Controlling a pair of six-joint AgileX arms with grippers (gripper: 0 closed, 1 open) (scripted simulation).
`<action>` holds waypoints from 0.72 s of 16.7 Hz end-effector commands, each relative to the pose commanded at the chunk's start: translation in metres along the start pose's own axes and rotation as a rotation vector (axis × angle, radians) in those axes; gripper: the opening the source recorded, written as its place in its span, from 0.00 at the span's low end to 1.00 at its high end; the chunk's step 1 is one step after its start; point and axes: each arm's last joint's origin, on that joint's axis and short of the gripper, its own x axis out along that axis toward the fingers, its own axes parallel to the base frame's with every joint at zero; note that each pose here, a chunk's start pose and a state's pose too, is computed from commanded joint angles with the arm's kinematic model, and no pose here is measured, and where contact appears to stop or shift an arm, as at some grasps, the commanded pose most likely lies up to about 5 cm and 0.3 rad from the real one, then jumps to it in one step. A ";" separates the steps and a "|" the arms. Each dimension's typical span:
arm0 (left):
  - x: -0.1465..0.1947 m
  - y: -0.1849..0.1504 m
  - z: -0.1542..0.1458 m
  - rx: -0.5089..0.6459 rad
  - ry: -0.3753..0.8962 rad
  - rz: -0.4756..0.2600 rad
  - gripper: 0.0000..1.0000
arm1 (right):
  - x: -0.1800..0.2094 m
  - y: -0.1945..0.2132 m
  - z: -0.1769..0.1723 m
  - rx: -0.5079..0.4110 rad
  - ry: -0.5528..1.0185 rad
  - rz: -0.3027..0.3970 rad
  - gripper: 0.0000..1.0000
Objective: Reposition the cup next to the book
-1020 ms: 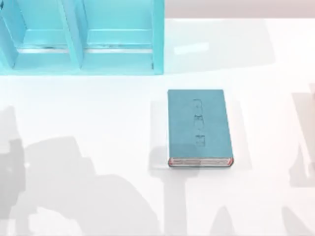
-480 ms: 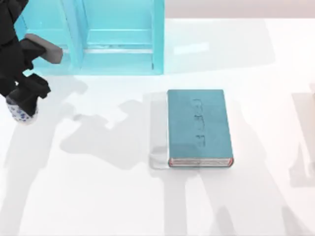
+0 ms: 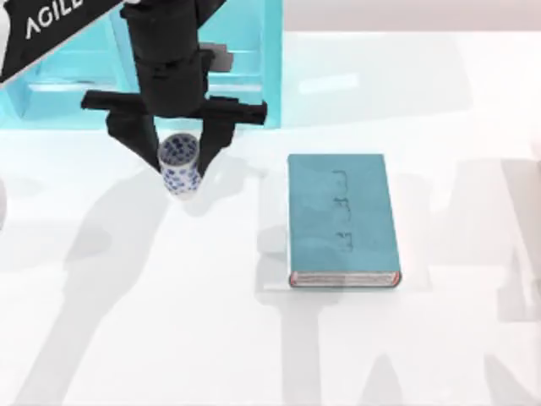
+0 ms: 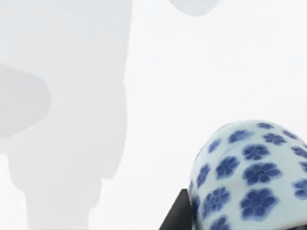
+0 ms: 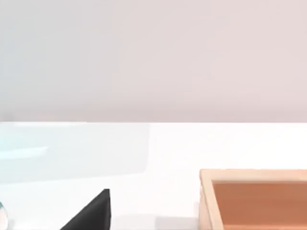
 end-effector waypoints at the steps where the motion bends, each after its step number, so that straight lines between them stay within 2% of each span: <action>1: -0.004 -0.015 -0.002 -0.037 -0.014 0.000 0.00 | 0.000 0.000 0.000 0.000 0.000 0.000 1.00; 6: -0.015 -0.057 -0.013 -0.131 -0.062 -0.005 0.00 | 0.000 0.000 0.000 0.000 0.000 0.000 1.00; 12: -0.016 -0.058 -0.014 -0.136 -0.065 -0.007 0.00 | 0.000 0.000 0.000 0.000 0.000 0.000 1.00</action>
